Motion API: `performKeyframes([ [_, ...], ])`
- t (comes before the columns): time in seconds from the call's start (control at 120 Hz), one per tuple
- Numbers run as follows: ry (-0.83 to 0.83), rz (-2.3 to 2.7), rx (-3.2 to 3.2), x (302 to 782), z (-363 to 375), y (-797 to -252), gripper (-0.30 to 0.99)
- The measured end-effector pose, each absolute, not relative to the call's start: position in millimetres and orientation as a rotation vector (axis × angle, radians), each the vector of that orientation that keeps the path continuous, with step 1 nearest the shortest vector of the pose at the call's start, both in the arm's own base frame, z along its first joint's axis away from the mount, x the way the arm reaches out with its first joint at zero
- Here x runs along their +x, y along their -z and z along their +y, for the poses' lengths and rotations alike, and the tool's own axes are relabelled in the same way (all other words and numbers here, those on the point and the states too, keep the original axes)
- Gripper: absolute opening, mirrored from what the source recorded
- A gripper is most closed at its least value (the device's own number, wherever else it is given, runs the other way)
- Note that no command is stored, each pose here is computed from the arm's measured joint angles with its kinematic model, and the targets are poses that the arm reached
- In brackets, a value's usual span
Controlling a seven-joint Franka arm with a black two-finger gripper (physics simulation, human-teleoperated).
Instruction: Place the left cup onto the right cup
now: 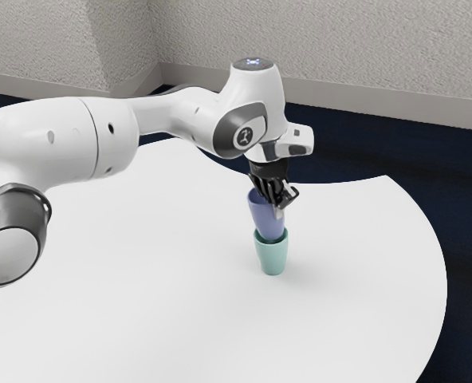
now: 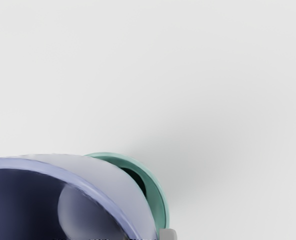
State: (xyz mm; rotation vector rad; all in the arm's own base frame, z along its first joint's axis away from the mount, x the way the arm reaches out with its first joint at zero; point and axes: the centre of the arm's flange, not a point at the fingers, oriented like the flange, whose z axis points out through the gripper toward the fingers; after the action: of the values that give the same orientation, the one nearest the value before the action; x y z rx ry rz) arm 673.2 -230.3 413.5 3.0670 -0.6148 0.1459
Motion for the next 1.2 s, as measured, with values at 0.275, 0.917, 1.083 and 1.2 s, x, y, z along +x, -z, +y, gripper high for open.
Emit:
performKeyframes([
  [0.275, -0.134, -0.613, 3.068, 671.8, -230.8, -409.4, -0.09],
  [0.917, -0.147, -0.618, 3.056, 669.5, -230.5, -419.3, 0.60],
  [1.083, -0.186, -0.620, 3.045, 663.0, -227.9, -445.2, 0.65],
  [1.2, -0.207, -0.622, 3.037, 655.3, -225.8, -463.1, 0.67],
])
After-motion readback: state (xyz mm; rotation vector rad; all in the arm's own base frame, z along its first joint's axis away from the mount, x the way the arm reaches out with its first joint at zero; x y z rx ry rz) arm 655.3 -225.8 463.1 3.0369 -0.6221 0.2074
